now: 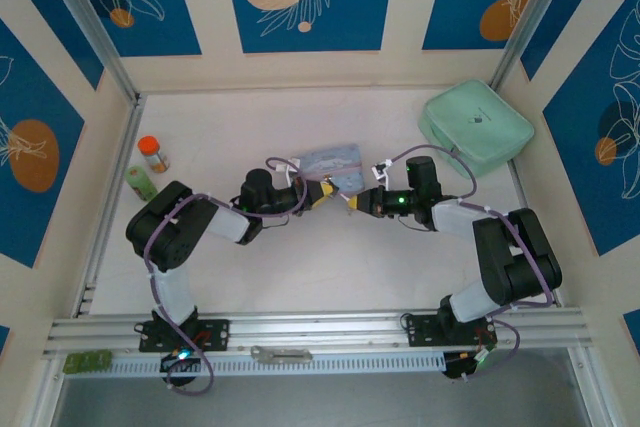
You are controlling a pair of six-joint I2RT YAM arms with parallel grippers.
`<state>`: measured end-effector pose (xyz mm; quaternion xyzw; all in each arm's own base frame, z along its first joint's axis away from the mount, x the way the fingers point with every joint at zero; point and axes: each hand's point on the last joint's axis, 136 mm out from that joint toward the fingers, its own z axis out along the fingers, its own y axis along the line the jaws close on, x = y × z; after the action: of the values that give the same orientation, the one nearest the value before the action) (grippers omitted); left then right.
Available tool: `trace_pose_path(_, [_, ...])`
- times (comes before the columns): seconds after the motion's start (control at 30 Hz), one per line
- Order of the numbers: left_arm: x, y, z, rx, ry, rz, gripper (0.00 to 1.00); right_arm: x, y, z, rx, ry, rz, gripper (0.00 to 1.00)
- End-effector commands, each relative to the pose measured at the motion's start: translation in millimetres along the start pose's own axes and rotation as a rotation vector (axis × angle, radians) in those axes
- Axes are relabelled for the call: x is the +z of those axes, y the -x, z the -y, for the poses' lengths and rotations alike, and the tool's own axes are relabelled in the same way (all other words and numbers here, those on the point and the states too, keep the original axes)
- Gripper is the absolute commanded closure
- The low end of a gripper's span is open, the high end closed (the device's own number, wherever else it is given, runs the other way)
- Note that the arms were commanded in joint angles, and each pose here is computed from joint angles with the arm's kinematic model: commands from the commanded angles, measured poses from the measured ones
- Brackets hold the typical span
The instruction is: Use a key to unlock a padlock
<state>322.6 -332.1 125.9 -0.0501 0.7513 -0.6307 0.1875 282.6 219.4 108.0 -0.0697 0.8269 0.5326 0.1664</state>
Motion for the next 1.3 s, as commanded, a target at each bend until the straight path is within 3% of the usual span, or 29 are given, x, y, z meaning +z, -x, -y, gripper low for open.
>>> trace_pose_path(0.0, [-2, 10, 36, 0.094, -0.091, 0.008, 1.00, 5, -1, -6, -0.020, 0.024, -0.013, 1.00])
trace_pose_path(0.83, [-1, 5, 34, 0.083, -0.102, 0.006, 1.00, 9, 8, -13, -0.039, 0.042, -0.009, 1.00])
trace_pose_path(1.27, [5, -7, 39, 0.083, -0.120, -0.047, 1.00, 10, 18, -15, -0.061, 0.037, 0.009, 1.00])
